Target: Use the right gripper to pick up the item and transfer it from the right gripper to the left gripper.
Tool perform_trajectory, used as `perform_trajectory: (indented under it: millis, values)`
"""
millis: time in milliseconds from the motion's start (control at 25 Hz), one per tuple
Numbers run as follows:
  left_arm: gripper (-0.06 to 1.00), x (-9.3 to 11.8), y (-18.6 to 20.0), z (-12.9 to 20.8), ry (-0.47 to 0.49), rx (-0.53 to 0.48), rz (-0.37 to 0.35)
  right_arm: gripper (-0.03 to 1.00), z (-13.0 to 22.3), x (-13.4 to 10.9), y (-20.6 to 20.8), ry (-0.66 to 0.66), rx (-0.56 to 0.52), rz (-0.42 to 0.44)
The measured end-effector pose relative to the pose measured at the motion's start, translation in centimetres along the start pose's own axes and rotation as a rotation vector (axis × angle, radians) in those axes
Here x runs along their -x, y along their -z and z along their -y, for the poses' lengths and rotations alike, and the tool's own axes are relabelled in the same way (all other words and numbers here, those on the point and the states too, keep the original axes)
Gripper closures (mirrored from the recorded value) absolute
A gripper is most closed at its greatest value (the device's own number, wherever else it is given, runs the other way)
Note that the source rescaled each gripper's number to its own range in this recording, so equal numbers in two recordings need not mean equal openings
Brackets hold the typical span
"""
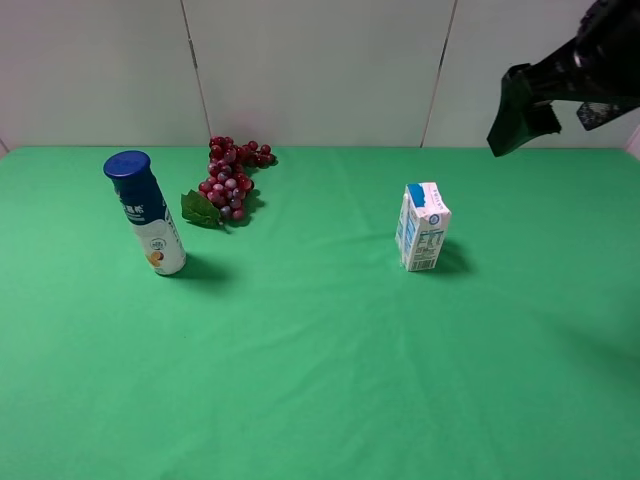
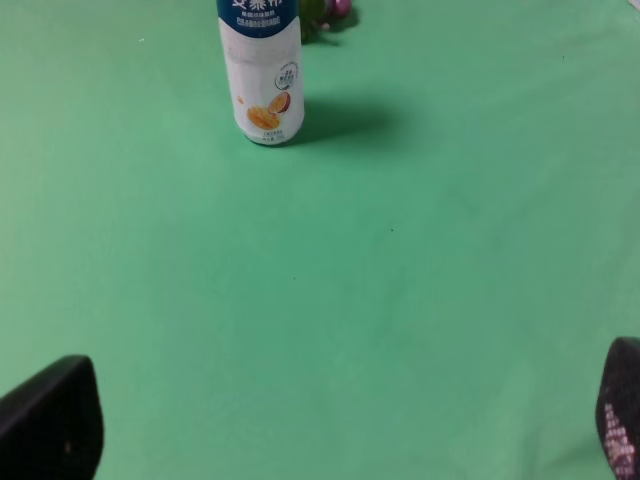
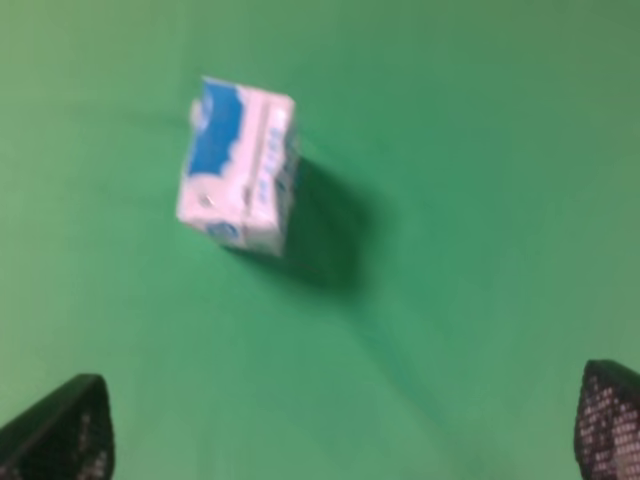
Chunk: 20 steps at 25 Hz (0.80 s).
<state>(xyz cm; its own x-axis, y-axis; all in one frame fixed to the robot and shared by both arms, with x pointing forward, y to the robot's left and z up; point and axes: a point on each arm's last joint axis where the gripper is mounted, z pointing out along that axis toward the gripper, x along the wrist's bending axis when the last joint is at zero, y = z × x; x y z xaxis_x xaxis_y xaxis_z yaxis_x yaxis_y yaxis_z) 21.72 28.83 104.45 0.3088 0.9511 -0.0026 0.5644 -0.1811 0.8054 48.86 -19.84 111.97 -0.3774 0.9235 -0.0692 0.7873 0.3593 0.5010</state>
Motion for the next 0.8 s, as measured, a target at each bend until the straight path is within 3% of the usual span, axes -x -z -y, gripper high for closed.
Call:
perform_trajectory:
  millis: [400, 800]
  values:
    - [-0.06, 0.0, 0.0, 0.0, 0.0, 0.0, 0.0, -0.03, -3.3, -2.2, -6.2, 0.0, -0.151, -0.04]
    - [-0.06, 0.0, 0.0, 0.0, 0.0, 0.0, 0.0, -0.03, -4.5, -2.9, -11.5, -0.027, -0.252, -0.05]
